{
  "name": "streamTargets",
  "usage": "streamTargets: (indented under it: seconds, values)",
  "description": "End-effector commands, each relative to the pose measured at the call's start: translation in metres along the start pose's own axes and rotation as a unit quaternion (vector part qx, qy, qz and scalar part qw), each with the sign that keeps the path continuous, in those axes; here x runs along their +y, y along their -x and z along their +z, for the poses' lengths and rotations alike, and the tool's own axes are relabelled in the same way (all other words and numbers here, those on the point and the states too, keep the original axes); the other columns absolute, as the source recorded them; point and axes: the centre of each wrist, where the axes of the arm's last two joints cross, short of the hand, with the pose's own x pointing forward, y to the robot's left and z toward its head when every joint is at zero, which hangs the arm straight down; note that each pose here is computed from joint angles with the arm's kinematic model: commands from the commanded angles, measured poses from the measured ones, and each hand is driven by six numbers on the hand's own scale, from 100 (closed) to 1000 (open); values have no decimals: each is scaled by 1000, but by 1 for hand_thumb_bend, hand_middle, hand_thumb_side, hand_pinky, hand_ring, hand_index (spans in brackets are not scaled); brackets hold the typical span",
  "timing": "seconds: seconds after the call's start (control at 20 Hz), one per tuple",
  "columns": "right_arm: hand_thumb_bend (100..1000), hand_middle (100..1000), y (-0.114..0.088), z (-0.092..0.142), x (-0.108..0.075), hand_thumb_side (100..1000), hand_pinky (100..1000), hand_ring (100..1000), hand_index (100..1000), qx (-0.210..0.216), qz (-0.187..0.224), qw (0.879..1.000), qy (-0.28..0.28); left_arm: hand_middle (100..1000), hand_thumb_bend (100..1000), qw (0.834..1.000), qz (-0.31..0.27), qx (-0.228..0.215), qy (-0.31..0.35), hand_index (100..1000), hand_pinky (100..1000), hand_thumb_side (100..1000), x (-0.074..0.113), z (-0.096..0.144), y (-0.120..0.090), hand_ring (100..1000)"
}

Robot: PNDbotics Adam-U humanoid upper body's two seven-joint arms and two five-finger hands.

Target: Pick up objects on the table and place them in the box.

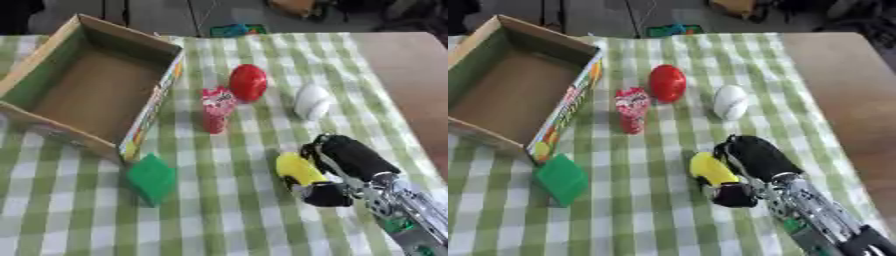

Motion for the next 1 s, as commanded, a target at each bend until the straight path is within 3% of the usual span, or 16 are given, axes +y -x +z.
streamTargets:
  seconds: [0.05, 0.3, 0.55, 0.6, 0.65, 1.0]
  values:
    - [160, 262, 3, 4, -14, 374, 752, 667, 460, -4, 23, 999, 23, 737, 100, 1000, -3, -19, 1, 771, 770, 1000, 2, -9, -4, 737]
    - [100, 251, -1, 11, -29, 338, 749, 655, 445, -13, 24, 999, 38, 736, 100, 1000, -4, -19, 2, 770, 770, 1000, 2, -9, -4, 736]
    - [100, 248, -4, 18, -44, 333, 748, 648, 441, -20, 27, 998, 50, 736, 100, 1000, -5, -19, 3, 770, 770, 1000, 2, -10, -4, 736]
    - [100, 247, -4, 19, -46, 477, 747, 645, 438, -22, 28, 998, 51, 736, 100, 1000, -5, -19, 3, 770, 770, 1000, 2, -10, -4, 735]
    - [100, 245, -4, 19, -50, 336, 747, 644, 437, -26, 31, 998, 55, 736, 100, 1000, -5, -19, 3, 770, 770, 1000, 2, -10, -4, 735]
    - [100, 242, -3, 17, -68, 354, 745, 635, 432, -54, 50, 994, 80, 736, 100, 1000, -6, -18, 5, 769, 770, 1000, 2, -10, -4, 734]
